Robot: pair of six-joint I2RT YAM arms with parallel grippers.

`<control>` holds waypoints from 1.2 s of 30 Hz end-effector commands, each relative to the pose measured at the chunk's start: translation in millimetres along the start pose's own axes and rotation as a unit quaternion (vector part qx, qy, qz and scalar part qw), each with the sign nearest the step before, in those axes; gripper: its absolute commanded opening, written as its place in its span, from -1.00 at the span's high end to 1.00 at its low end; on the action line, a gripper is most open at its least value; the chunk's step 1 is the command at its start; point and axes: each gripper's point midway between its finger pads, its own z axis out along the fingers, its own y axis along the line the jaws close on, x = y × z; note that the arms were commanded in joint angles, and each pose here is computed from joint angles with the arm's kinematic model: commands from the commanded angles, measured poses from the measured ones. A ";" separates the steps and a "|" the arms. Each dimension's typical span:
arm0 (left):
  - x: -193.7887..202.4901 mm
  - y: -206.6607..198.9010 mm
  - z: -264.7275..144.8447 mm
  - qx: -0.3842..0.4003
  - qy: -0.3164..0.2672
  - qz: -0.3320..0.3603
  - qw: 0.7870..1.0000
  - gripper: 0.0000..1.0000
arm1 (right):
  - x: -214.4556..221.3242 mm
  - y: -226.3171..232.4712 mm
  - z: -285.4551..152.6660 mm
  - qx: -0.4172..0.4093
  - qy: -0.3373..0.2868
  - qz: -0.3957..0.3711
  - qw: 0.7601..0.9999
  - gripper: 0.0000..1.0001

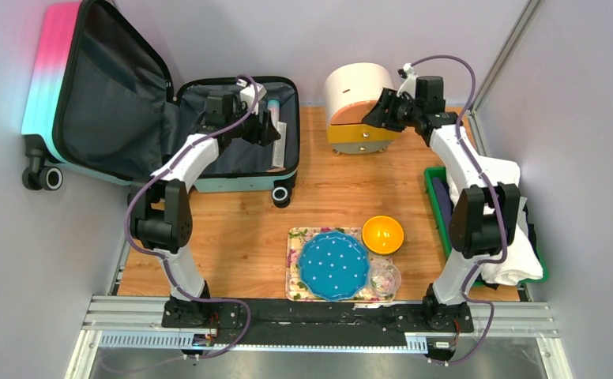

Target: Open, take out, and arrange the luggage

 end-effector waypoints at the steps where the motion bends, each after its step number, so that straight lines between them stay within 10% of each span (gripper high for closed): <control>1: -25.0 1.1 -11.1 -0.006 -0.038 0.009 0.999 -0.41 | -14.3 3.6 12.6 -0.019 -0.009 0.007 1.000 -0.04; 15: -1.7 19.8 -18.8 -0.038 -0.022 -0.031 0.999 -0.43 | -33.8 6.2 20.5 -0.023 -0.027 0.009 0.999 0.04; 25: 2.5 38.3 -4.3 -0.067 -0.016 -0.069 0.995 -0.52 | -25.4 4.9 16.2 -0.018 -0.017 0.012 1.000 1.00; 36: 18.5 58.2 37.8 -0.064 -0.006 -0.164 0.984 -0.53 | -7.6 16.8 -11.9 -0.016 -0.004 0.026 1.000 1.00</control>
